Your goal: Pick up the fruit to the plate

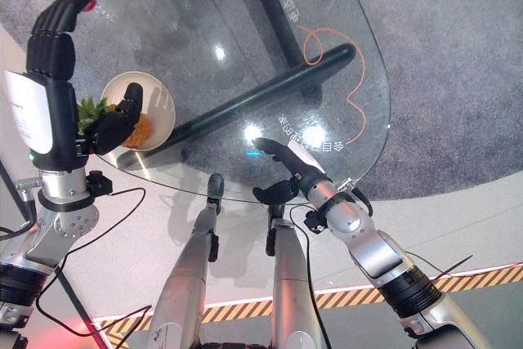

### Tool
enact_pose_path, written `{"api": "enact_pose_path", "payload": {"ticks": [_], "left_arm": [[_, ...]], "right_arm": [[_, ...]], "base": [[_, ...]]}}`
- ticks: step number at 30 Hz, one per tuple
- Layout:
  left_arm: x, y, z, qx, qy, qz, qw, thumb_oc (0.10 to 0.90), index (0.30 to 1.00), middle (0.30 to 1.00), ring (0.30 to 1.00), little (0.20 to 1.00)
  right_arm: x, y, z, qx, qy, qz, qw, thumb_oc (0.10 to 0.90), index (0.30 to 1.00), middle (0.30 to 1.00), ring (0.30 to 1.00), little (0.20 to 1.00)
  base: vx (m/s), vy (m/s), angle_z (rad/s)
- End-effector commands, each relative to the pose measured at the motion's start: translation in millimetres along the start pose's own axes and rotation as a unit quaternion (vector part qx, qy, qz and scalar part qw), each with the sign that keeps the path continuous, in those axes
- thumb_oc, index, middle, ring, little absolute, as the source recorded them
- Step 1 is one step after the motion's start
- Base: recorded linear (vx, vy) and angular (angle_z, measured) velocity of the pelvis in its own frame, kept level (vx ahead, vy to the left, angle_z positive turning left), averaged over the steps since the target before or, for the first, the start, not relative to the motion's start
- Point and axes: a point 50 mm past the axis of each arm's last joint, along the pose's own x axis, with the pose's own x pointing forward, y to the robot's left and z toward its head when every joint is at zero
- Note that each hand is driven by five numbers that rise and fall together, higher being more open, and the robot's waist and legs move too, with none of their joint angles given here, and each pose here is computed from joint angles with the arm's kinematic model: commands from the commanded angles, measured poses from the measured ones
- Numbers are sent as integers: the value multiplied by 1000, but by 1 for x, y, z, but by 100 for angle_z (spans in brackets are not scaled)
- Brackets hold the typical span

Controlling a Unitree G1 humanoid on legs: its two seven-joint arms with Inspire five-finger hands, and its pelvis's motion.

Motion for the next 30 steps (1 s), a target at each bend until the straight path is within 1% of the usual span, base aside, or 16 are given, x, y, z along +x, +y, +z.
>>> {"api": "enact_pose_path", "payload": {"ticks": [1,2,5,9,15,18,20,24,26,28,29,30], "left_arm": [[22,19,11,-72,-7,87,994,800,900,900,900,900],[18,18,10,-88,15,78,993,800,900,900,900,900],[12,15,8,-102,38,63,992,800,900,900,900,900],[-4,9,4,-139,90,37,985,800,900,900,900,900],[-41,-6,1,-204,178,-23,962,800,900,900,900,900],[-70,-19,0,-232,248,-61,939,800,900,900,900,900],[-82,-24,1,-240,274,-72,928,800,900,900,900,900],[-122,-35,-1,-251,363,-116,890,800,900,900,900,900],[-139,-37,-2,-254,403,-128,870,800,900,900,900,900],[-157,-38,-4,-261,444,-133,847,800,900,900,900,900],[-170,-38,-4,-265,475,-133,829,800,900,900,900,900],[-170,-38,-4,-265,475,-133,828,800,900,900,900,900]], "right_arm": [[-3,-5,24,8,-85,-6,996,800,900,900,900,900],[-4,-2,20,15,-79,-2,997,800,900,900,900,900],[-4,3,14,23,-70,6,997,800,900,900,900,900],[-6,13,-1,41,-48,25,998,800,900,900,900,900],[-18,31,-36,64,5,52,997,800,900,900,900,900],[-29,45,-57,89,42,64,993,800,900,900,900,900],[-33,51,-65,101,59,65,991,800,900,900,900,900],[-48,72,-91,148,115,59,980,800,900,900,900,900],[-56,83,-100,170,138,55,974,800,900,900,900,900],[-62,91,-109,170,161,53,971,800,900,900,900,900],[-67,98,-115,173,177,53,967,800,900,900,900,900],[-67,98,-115,173,177,53,967,800,900,900,900,900]], "base": [[-20,-94,0],[-20,-77,0],[-21,-59,1],[-7,-47,5],[18,-61,4],[48,-84,3],[54,-69,2],[67,-77,9],[57,-59,13],[58,-48,4],[46,-32,3],[47,-37,4]]}}
